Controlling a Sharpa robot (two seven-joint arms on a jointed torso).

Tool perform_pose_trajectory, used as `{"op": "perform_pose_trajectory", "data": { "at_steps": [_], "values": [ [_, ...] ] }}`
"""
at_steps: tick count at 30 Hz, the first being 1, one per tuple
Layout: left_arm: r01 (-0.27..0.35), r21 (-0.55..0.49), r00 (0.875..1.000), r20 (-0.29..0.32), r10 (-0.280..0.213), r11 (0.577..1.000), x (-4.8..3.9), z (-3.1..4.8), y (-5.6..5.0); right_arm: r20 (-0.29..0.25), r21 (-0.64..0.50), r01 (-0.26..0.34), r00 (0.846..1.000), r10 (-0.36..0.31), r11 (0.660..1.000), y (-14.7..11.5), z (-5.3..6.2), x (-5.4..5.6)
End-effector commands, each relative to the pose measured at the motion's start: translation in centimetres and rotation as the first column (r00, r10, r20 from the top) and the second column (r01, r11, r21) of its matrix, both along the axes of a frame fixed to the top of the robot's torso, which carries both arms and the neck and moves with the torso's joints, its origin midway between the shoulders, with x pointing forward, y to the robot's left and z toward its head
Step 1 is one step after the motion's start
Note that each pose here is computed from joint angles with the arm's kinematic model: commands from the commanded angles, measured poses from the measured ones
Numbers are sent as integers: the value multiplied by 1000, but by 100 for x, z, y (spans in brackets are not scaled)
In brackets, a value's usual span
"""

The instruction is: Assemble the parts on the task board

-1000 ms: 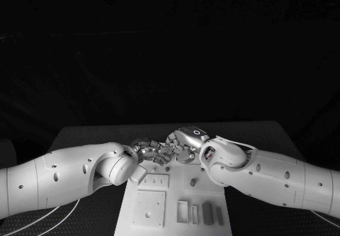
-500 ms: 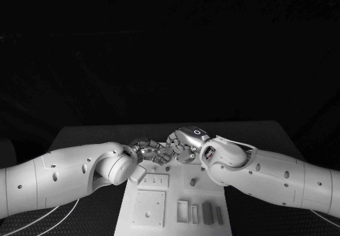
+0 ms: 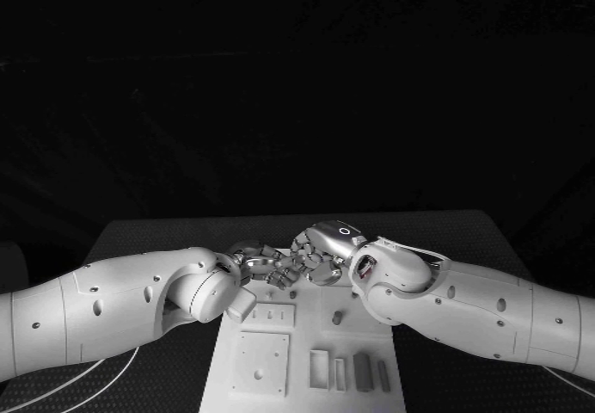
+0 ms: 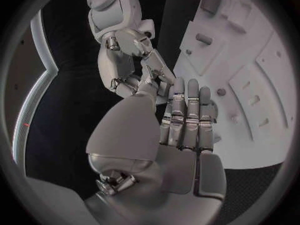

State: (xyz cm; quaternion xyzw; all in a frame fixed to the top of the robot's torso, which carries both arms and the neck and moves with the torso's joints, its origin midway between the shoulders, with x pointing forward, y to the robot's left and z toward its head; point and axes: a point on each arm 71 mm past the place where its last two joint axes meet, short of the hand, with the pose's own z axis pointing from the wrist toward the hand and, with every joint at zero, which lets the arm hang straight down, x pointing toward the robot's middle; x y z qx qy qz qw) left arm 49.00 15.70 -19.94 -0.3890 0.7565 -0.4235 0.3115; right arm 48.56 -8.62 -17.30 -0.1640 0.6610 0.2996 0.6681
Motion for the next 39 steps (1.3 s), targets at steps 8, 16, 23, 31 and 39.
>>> {"op": "perform_pose_trajectory", "data": {
  "at_steps": [8, 16, 23, 31, 39],
  "values": [
    [15, 17, 1000, -25, -15, 1000, -13, 2, -51, -12, -21, -23, 1000, 23, 1000, 47, -37, -28],
    [7, 24, 1000, -29, -6, 1000, -13, -3, -55, -11, -22, -24, 1000, 24, 999, 58, -51, -33],
    [16, 33, 999, -41, -14, 999, -23, -13, -60, -11, -25, -22, 1000, 22, 999, 58, -56, -31],
    [20, 40, 999, -44, -18, 999, -25, -18, -58, -15, -28, -23, 1000, 22, 999, 63, -73, -30],
    [20, 42, 999, -48, -18, 999, -21, -23, -68, -18, -31, -23, 1000, 23, 999, 67, -82, -32]
  ]
}}
